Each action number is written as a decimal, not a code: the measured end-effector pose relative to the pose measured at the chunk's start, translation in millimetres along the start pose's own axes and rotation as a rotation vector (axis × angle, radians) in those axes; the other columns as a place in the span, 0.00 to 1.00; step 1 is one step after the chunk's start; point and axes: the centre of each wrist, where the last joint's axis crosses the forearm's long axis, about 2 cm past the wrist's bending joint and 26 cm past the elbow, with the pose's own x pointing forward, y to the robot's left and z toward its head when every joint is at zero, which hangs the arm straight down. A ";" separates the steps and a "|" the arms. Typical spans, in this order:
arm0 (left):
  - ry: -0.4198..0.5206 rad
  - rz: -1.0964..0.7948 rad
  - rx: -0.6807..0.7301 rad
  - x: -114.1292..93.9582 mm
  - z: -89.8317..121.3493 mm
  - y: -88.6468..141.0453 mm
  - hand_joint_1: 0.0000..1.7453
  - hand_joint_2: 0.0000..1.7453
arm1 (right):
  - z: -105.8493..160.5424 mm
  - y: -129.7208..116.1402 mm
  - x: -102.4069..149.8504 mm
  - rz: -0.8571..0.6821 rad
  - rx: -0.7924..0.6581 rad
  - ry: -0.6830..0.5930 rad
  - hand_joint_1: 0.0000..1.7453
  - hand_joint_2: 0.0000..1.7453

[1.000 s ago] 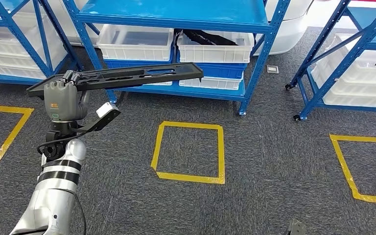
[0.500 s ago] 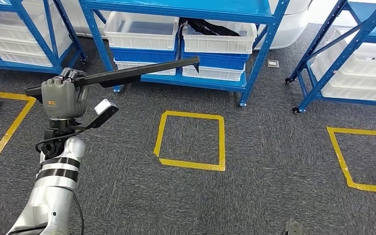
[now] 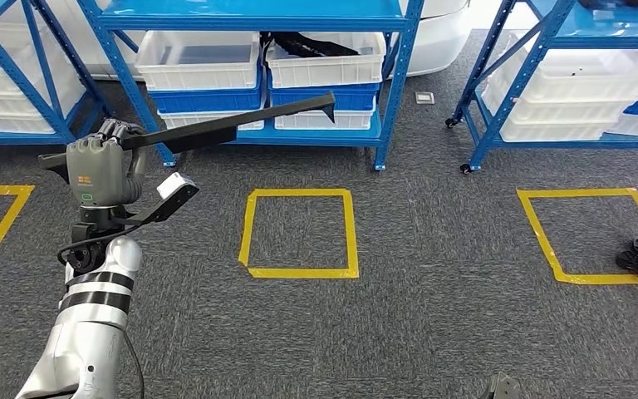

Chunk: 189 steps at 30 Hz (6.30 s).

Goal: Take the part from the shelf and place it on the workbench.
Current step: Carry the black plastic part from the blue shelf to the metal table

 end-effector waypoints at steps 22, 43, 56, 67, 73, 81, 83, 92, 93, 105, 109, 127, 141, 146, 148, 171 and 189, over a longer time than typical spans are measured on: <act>-0.080 -0.047 0.159 0.4 -21.8 27.8 1.00 1.00 | -2.2 0.7 4.0 -0.008 -0.015 0.000 0.00 0.00; -0.044 -0.001 0.082 5.1 -1.4 10.2 1.00 1.00 | 0.4 -10.3 -1.5 -0.005 -0.051 0.018 0.00 0.00; -0.037 -0.007 0.061 4.8 4.1 7.9 1.00 1.00 | 0.2 -10.7 -1.2 -0.006 -0.053 0.021 0.00 0.00; -0.033 -0.069 0.059 2.4 4.1 14.7 1.00 1.00 | 1.5 -13.9 -3.8 -0.008 -0.057 0.033 0.00 0.00; -0.023 -0.081 0.062 2.4 5.7 16.8 1.00 1.00 | 0.3 -11.9 -1.5 -0.012 -0.054 0.029 0.00 0.00; -0.030 -0.088 0.079 0.8 1.5 20.4 1.00 1.00 | -1.0 -8.4 1.2 -0.013 -0.048 0.027 0.00 0.00; -0.032 -0.086 0.080 0.8 1.5 20.4 1.00 1.00 | -0.4 -8.9 0.0 -0.012 -0.049 0.030 0.00 0.00; -0.048 -0.068 0.069 -1.6 7.7 17.2 1.00 1.00 | 0.1 -7.2 -0.9 -0.010 -0.045 0.034 0.00 0.00; -0.050 -0.068 0.069 -1.7 7.1 17.1 1.00 1.00 | 0.1 -6.4 -0.8 -0.011 -0.044 0.034 0.00 0.00; 0.016 -0.007 -0.009 4.6 11.8 -2.0 1.00 1.00 | 0.5 -9.2 -1.7 -0.018 -0.057 0.035 0.00 0.00; 0.046 0.025 -0.027 6.9 8.1 -6.4 1.00 1.00 | -0.2 -9.5 -0.4 -0.039 -0.068 0.032 0.00 0.00; -0.013 0.102 -0.095 11.6 10.1 -24.1 1.00 1.00 | 2.0 -10.4 -4.3 -0.032 -0.068 0.037 0.00 0.00; -0.075 0.152 0.005 19.0 3.6 -17.8 1.00 1.00 | 0.2 -7.0 -0.9 -0.030 -0.062 0.029 0.00 0.00; -0.079 0.144 0.018 20.1 1.5 -15.3 1.00 1.00 | 0.4 -6.8 -1.3 -0.031 -0.064 0.030 0.00 0.00; -0.077 0.142 0.015 20.0 4.3 -15.6 1.00 1.00 | -0.2 -6.4 -0.1 -0.035 -0.062 0.027 0.00 0.00; -0.063 0.205 0.016 29.8 1.4 -19.7 1.00 1.00 | -0.1 -7.9 -0.5 -0.058 -0.050 0.027 0.00 0.00; -0.065 0.267 -0.006 28.1 10.9 -27.0 1.00 1.00 | 2.8 -10.4 -5.9 -0.056 -0.051 0.042 0.00 0.00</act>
